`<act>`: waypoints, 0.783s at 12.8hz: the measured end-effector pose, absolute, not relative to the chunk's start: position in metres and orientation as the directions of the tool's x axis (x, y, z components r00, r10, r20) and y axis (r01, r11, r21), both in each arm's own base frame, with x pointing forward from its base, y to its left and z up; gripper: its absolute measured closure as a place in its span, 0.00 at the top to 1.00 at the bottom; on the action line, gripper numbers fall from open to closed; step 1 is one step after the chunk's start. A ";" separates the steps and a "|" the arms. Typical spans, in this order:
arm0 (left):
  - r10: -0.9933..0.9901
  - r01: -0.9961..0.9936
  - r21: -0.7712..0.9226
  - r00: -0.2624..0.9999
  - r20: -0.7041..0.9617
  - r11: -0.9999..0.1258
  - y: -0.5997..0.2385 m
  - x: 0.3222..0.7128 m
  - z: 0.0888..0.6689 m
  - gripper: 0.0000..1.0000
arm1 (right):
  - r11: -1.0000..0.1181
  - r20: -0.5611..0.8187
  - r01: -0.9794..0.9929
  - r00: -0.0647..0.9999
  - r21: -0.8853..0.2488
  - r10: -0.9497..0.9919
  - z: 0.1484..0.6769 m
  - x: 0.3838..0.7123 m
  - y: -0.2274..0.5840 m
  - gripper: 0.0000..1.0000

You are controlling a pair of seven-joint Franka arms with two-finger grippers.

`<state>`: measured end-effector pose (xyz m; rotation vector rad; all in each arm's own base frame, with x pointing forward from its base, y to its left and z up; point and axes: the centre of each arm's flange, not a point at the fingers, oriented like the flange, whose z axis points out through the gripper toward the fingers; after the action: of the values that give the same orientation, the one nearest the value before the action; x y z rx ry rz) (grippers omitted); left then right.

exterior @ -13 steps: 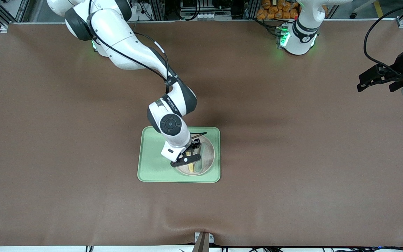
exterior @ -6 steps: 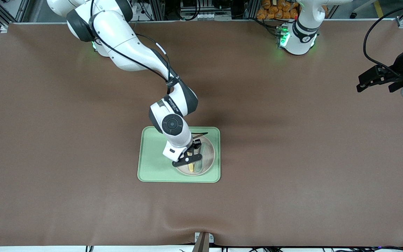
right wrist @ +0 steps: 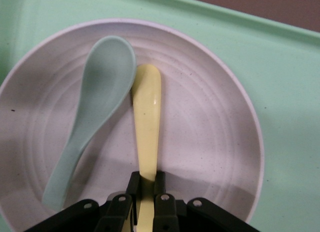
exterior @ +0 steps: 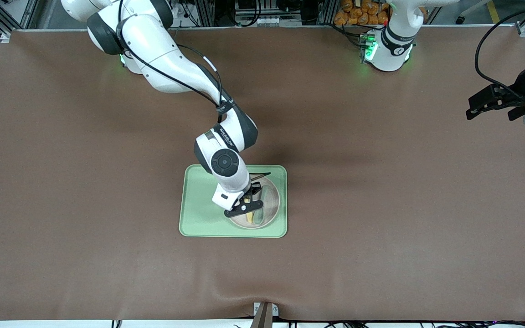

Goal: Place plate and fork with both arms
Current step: 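Close the right gripper on the yellow fork handle, then carry the fork with the right gripper beside the plate on the tray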

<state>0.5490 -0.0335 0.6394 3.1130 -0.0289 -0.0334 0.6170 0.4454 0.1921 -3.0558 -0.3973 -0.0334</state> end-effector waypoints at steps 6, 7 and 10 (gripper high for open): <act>-0.017 -0.016 0.029 0.999 -0.028 -0.999 -0.033 0.556 0.635 1.00 | -0.966 0.025 0.255 0.967 -0.051 0.254 0.207 0.623 0.447 0.15; -0.018 -0.017 0.029 0.999 -0.028 -0.999 -0.033 0.559 0.634 1.00 | -0.966 0.020 0.253 0.967 -0.048 0.253 0.216 0.625 0.446 0.15; -0.019 -0.018 0.029 0.999 -0.026 -0.999 -0.034 0.560 0.635 1.00 | -0.976 0.014 0.215 0.977 -0.044 0.214 0.247 0.644 0.420 0.15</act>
<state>0.5596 -0.0338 0.6348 3.1121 -0.0291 -0.0408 0.6442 0.4199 0.2468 -3.0787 -0.3340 -0.0136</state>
